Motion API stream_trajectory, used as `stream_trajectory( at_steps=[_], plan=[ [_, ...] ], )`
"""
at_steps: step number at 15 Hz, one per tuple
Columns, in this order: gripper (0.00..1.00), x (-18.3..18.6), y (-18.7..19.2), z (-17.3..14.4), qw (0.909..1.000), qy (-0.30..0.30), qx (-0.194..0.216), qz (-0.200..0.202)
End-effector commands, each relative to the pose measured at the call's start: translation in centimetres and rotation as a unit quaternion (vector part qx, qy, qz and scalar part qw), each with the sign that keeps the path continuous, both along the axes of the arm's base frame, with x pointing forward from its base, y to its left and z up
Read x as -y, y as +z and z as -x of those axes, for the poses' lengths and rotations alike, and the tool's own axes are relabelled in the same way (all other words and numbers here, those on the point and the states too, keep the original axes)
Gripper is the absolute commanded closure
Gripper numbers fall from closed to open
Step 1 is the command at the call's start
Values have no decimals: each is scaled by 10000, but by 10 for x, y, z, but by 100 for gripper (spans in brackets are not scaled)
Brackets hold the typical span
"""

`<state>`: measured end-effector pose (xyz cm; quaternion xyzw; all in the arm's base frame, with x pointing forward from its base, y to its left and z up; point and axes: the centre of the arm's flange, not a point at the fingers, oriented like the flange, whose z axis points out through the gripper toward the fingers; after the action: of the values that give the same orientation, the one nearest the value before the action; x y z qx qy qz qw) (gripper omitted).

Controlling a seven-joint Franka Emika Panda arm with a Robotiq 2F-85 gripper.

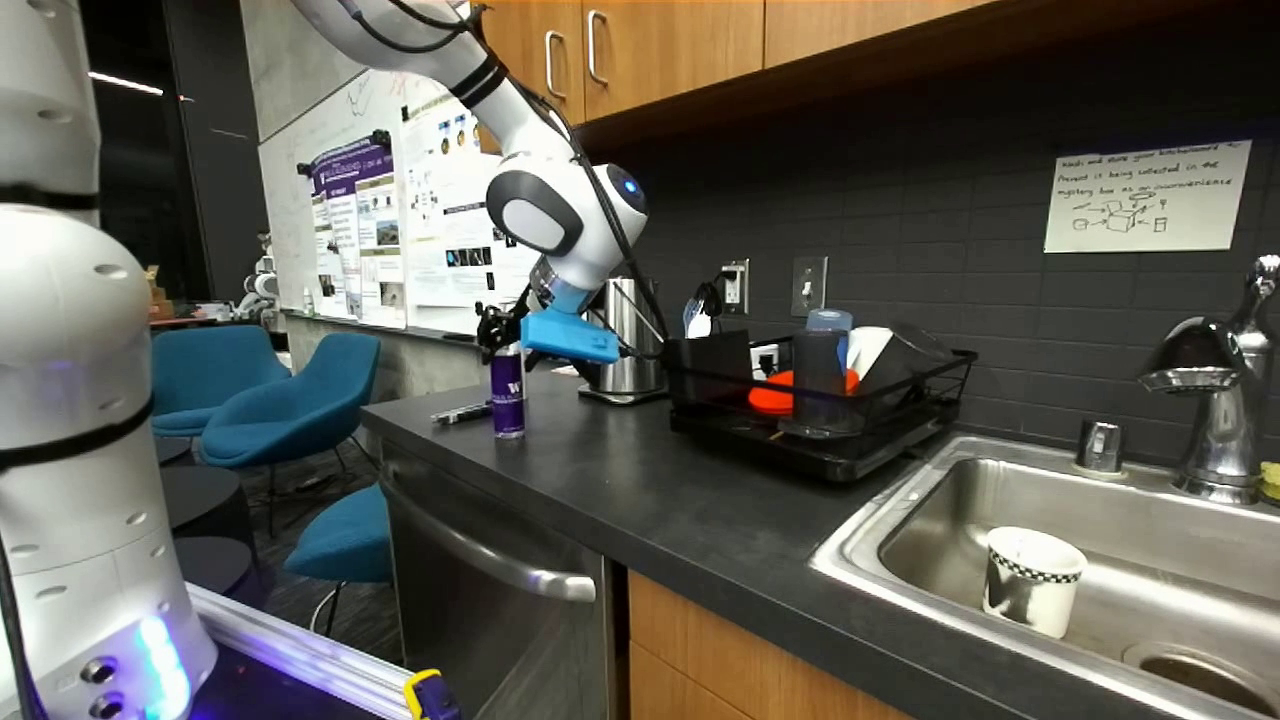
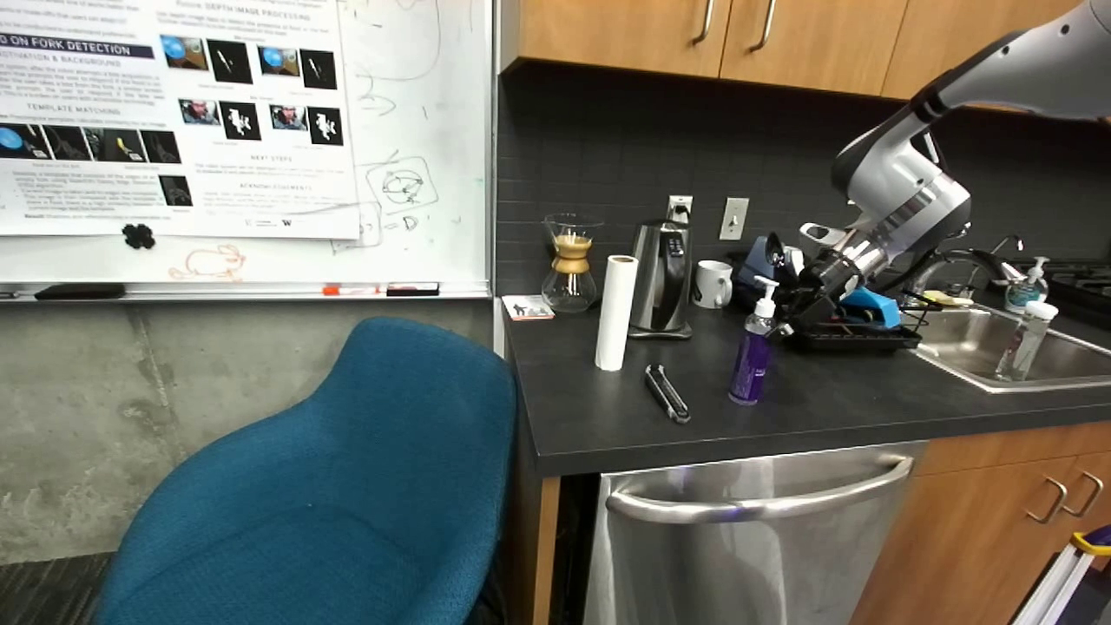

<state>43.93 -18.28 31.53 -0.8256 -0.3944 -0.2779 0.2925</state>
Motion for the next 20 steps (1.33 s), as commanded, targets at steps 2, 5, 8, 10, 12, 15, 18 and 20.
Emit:
stream_trajectory(
  at_steps=[2,5,8,10,12,15,18,20],
  plan=[
    [67,3,2,-12,10000,-4,75,-29],
    [69,3,5,-11,10000,-19,98,-7],
    [69,2,10,-5,9999,-48,90,-5],
    [69,3,13,2,9999,-101,81,-6],
    [69,5,17,8,9997,-245,48,9],
    [69,8,27,19,9989,-473,-57,50],
    [69,9,38,33,9978,-598,-242,140],
    [69,11,45,47,9969,-632,-415,213]
  ],
)
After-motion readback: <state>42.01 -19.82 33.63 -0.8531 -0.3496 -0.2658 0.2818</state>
